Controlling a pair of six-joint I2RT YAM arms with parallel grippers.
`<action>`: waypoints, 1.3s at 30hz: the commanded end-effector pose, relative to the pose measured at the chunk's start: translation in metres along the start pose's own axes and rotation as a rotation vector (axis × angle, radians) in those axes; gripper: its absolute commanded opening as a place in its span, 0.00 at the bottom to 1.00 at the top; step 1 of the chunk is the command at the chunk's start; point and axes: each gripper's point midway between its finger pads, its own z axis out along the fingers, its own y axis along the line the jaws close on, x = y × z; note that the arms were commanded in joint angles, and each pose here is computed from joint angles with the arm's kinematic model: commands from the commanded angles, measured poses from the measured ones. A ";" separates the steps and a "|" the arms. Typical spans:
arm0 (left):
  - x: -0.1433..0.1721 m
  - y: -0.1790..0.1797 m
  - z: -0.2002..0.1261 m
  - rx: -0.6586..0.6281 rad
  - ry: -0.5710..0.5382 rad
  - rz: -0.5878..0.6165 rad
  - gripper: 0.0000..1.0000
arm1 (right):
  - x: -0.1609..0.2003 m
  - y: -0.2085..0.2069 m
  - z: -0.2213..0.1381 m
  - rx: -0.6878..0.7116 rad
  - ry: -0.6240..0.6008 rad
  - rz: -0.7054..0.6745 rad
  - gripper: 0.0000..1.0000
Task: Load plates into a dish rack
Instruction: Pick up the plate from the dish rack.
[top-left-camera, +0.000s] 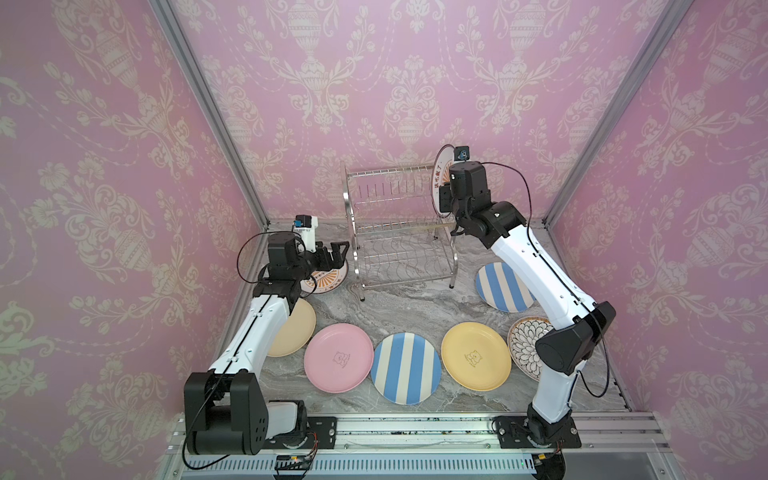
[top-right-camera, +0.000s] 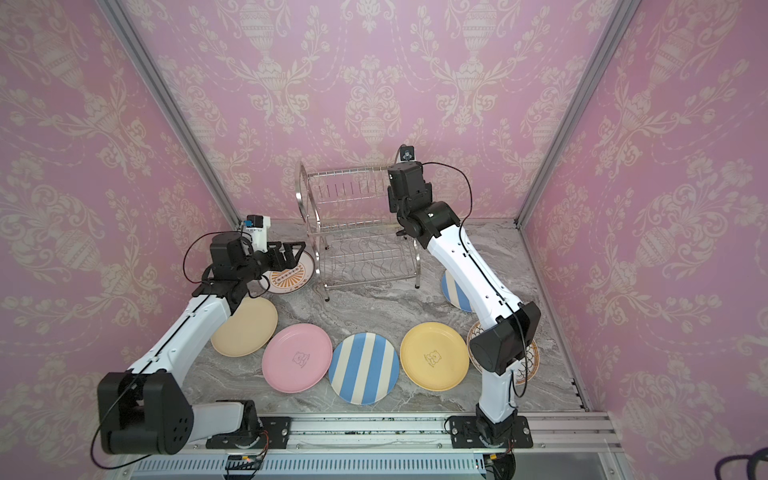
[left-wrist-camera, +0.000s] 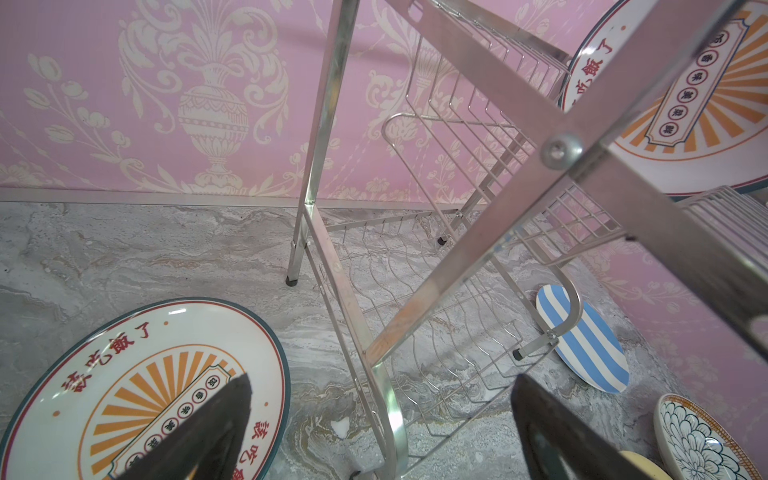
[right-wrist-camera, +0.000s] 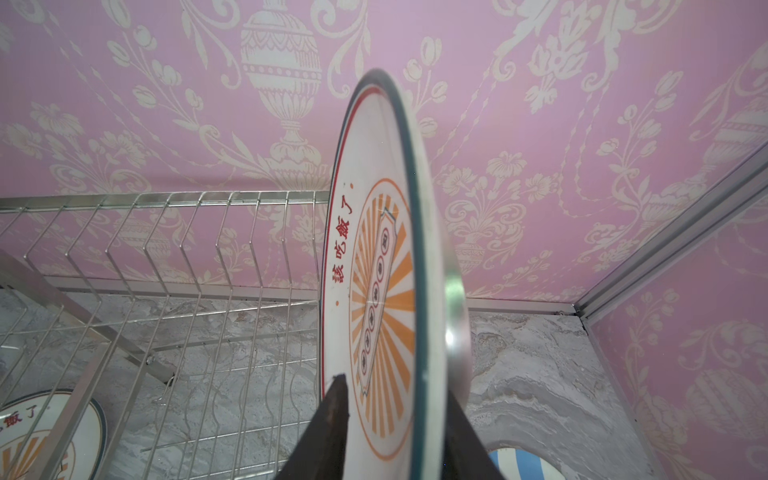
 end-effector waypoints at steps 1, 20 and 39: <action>-0.010 -0.003 -0.003 0.021 -0.021 0.027 0.99 | -0.005 0.008 0.000 -0.036 -0.009 0.031 0.25; -0.017 -0.008 -0.005 0.041 -0.042 0.040 0.99 | -0.045 0.006 -0.014 0.103 -0.145 -0.108 0.00; -0.019 -0.009 -0.006 0.039 -0.044 0.062 0.99 | -0.073 -0.001 -0.016 0.044 -0.220 -0.137 0.00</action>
